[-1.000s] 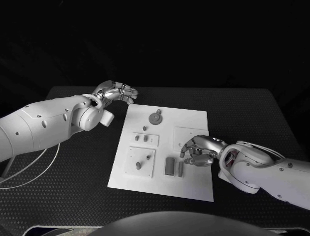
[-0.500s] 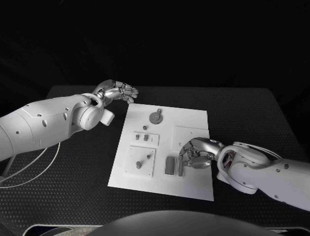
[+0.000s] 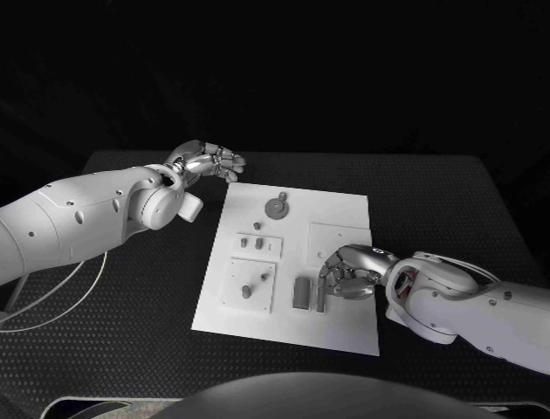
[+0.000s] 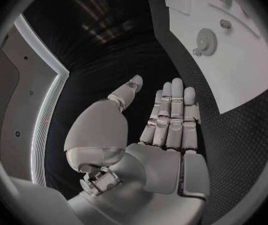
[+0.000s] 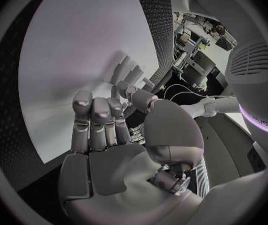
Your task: Assemble the parts on the task board
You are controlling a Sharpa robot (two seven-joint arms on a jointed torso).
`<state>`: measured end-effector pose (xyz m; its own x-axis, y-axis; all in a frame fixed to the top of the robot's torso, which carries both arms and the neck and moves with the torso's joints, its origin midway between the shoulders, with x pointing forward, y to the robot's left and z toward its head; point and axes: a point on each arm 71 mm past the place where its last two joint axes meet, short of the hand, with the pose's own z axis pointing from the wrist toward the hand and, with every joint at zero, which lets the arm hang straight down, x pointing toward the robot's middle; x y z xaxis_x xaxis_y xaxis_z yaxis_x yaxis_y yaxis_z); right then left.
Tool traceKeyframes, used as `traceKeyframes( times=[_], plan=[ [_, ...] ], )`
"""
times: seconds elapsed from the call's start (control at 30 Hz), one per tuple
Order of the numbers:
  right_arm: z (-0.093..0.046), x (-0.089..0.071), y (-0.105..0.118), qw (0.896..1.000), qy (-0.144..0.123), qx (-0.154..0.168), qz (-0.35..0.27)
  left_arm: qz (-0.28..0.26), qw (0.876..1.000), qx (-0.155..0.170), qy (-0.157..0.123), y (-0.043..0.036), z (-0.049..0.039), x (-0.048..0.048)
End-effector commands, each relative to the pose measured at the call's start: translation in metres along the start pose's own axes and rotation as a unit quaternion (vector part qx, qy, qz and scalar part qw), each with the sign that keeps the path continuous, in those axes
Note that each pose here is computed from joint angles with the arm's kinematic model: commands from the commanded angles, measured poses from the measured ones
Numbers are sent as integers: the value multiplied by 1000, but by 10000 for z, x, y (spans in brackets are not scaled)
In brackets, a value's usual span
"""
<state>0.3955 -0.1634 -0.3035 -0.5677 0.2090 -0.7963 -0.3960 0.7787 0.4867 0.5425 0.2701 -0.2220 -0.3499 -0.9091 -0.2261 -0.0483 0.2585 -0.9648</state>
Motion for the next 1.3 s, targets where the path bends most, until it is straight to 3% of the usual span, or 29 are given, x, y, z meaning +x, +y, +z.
traceKeyframes(
  times=[0.03,0.37,0.8,1.3],
  plan=[
    [3,15,16,1000,2,-7,-10,-1,1000,5,6,-18,5,20],
    [18,54,23,1000,7,-7,-15,-1,1000,5,5,-17,5,17],
    [39,74,1,999,-7,6,-42,0,1000,4,5,-16,2,14],
    [54,120,23,998,-14,1,-61,2,1000,3,5,-14,0,12]
  ],
)
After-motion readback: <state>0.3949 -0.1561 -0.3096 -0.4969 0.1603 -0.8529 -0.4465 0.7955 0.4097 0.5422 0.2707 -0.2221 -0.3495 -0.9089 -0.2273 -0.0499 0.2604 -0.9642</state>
